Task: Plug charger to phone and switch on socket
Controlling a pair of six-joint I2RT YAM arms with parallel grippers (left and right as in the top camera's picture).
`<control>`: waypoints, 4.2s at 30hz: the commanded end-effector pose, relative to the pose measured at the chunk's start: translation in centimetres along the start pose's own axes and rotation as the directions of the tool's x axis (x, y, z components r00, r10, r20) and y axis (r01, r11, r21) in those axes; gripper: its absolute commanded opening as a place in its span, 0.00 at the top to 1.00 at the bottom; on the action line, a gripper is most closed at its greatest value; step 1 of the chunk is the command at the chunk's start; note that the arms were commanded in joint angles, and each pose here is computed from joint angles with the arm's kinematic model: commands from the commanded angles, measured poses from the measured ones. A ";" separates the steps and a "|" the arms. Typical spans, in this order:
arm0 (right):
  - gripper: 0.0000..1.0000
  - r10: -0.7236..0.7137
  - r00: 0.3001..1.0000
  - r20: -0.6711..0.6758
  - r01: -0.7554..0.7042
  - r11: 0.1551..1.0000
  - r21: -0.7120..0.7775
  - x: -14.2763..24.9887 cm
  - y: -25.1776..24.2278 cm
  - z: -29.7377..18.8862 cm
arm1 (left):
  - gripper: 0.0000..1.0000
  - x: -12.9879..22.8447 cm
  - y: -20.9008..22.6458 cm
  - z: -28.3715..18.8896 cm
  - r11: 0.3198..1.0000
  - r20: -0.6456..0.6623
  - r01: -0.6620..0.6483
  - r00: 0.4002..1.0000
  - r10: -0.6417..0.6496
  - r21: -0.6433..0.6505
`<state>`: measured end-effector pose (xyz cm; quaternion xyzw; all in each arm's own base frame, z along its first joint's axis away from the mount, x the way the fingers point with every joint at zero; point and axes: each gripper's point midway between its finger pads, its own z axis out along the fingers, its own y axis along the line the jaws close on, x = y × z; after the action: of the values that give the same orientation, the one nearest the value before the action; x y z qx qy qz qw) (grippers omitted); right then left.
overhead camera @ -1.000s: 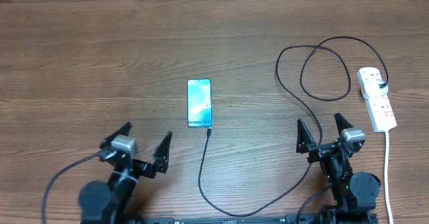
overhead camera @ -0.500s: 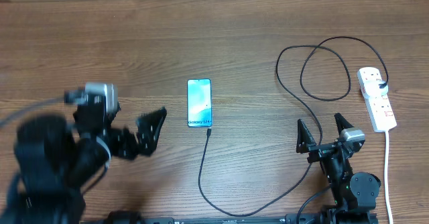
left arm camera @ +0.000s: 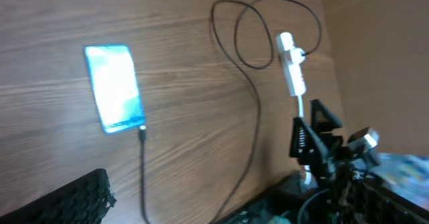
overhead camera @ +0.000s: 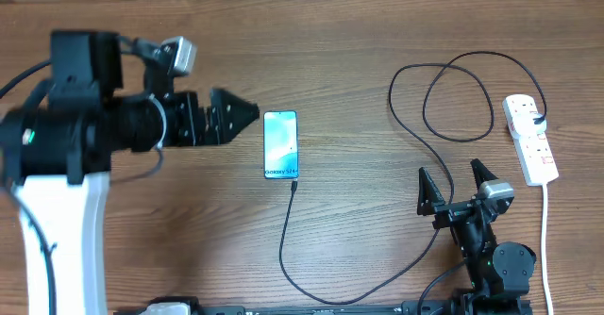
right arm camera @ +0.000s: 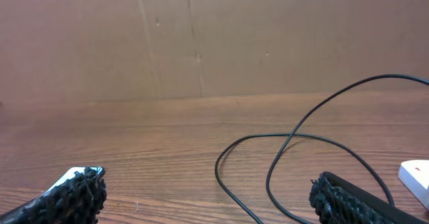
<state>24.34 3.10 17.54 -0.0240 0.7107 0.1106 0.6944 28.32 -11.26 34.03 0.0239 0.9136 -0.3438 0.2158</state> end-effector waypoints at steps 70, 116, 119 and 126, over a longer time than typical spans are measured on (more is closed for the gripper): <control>0.00 -0.005 1.000 0.003 0.005 1.000 -0.004 0.2 0.1 0.0 | 0.00 5.0 18.7 31.5 0.746 -0.403 -0.114 0.889 -0.219 -0.656; 0.00 -0.005 1.000 0.004 0.005 1.000 -0.004 0.2 0.1 0.0 | 0.00 -0.4 13.7 25.7 0.840 -0.309 -0.052 0.941 -0.140 -0.541; 0.00 -0.005 1.000 0.004 0.005 1.000 -0.004 0.2 0.1 0.0 | 0.00 0.7 14.2 26.4 0.841 -0.348 -0.078 0.928 -0.136 -0.535; 0.00 -0.005 1.000 0.004 0.005 1.000 -0.004 0.2 0.1 0.0 | 0.00 3.0 15.6 27.5 0.823 -0.380 -0.052 0.902 -0.205 -0.566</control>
<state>24.34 3.09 17.56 -0.0241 0.7104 0.1103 0.6947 40.05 -16.93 6.74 -0.0049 0.9981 -0.0565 0.0246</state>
